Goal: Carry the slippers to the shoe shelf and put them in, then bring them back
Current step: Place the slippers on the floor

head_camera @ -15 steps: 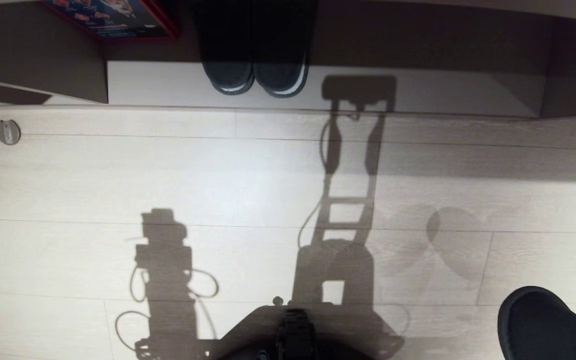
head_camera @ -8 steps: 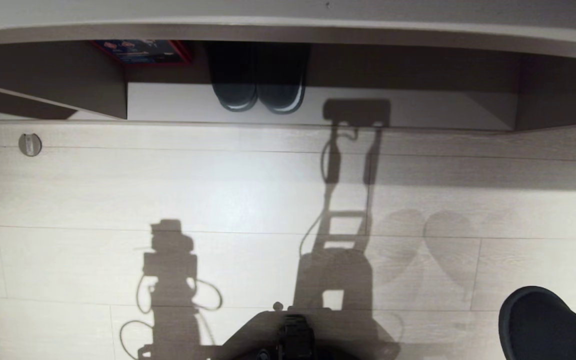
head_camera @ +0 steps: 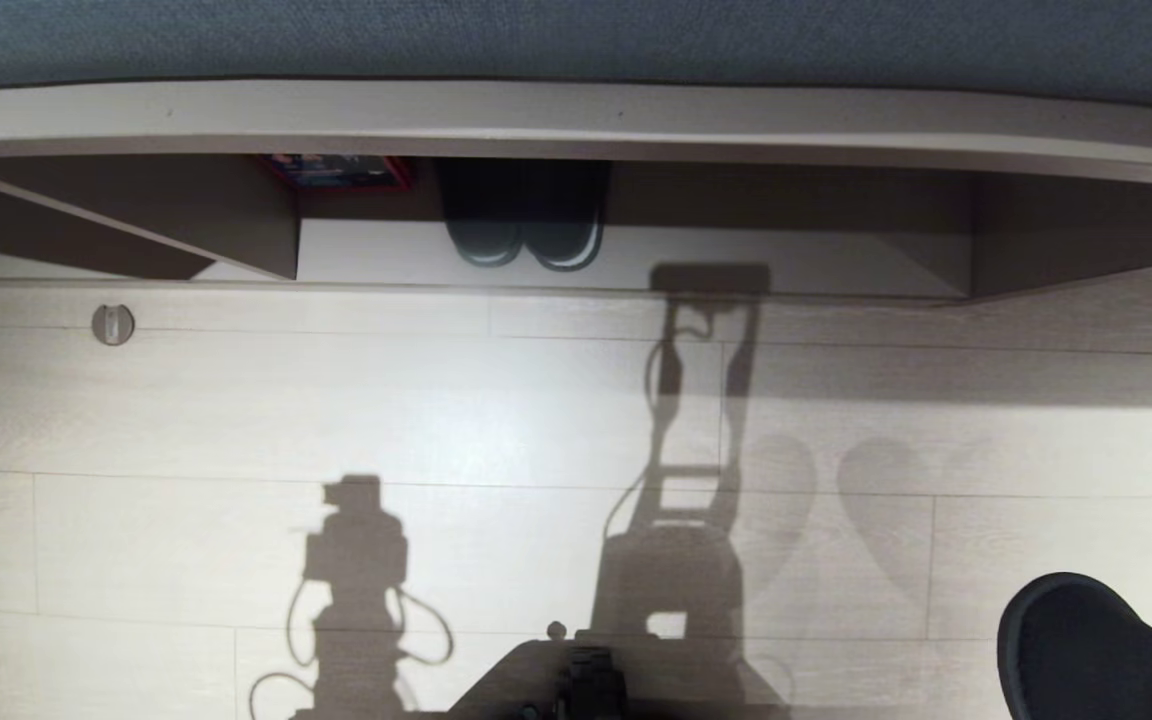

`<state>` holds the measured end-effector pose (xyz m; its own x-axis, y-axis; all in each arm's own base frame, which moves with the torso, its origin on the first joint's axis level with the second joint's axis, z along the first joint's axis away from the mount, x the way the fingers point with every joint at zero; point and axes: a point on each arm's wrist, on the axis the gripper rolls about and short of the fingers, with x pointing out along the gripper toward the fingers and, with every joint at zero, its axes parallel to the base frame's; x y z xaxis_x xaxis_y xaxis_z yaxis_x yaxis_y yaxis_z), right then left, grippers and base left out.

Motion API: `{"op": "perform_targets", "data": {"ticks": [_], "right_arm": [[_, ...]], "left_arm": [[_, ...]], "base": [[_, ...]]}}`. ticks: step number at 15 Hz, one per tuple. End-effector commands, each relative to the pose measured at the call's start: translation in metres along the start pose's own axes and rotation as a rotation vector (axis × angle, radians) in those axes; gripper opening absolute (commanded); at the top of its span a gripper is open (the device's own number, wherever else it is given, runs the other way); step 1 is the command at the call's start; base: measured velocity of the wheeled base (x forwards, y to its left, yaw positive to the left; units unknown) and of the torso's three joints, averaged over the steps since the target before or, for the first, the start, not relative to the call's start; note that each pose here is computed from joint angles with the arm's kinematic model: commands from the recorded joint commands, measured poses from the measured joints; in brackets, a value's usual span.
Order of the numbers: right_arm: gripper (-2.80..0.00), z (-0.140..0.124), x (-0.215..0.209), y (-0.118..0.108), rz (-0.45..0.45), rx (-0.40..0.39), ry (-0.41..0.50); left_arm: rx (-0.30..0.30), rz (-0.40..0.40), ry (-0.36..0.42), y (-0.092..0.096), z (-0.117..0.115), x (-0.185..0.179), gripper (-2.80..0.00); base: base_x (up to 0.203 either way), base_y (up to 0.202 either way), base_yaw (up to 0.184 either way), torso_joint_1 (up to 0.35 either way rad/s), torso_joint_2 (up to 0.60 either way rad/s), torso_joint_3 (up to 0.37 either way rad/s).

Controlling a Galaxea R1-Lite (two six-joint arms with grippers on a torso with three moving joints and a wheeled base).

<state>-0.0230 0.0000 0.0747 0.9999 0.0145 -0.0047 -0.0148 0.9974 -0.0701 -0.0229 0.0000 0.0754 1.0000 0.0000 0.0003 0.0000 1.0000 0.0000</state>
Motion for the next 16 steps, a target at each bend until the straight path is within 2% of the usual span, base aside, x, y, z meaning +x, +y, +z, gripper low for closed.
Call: {"op": "perform_targets", "data": {"ticks": [1,16], "right_arm": [[-2.8,0.0002,0.0003,0.0,0.001,-0.002,0.003],[-2.8,0.0002,0.0003,0.0,0.001,-0.007,0.003]], "left_arm": [[0.0,-0.001,0.0,0.0,0.0001,0.0001,-2.8],[0.0,-0.002,0.002,0.0,0.0001,0.0002,-2.8]], "base": [[0.0,0.0,0.0,0.0,0.0,0.205],[0.0,0.0,0.0,0.003,0.0,0.201]]}}
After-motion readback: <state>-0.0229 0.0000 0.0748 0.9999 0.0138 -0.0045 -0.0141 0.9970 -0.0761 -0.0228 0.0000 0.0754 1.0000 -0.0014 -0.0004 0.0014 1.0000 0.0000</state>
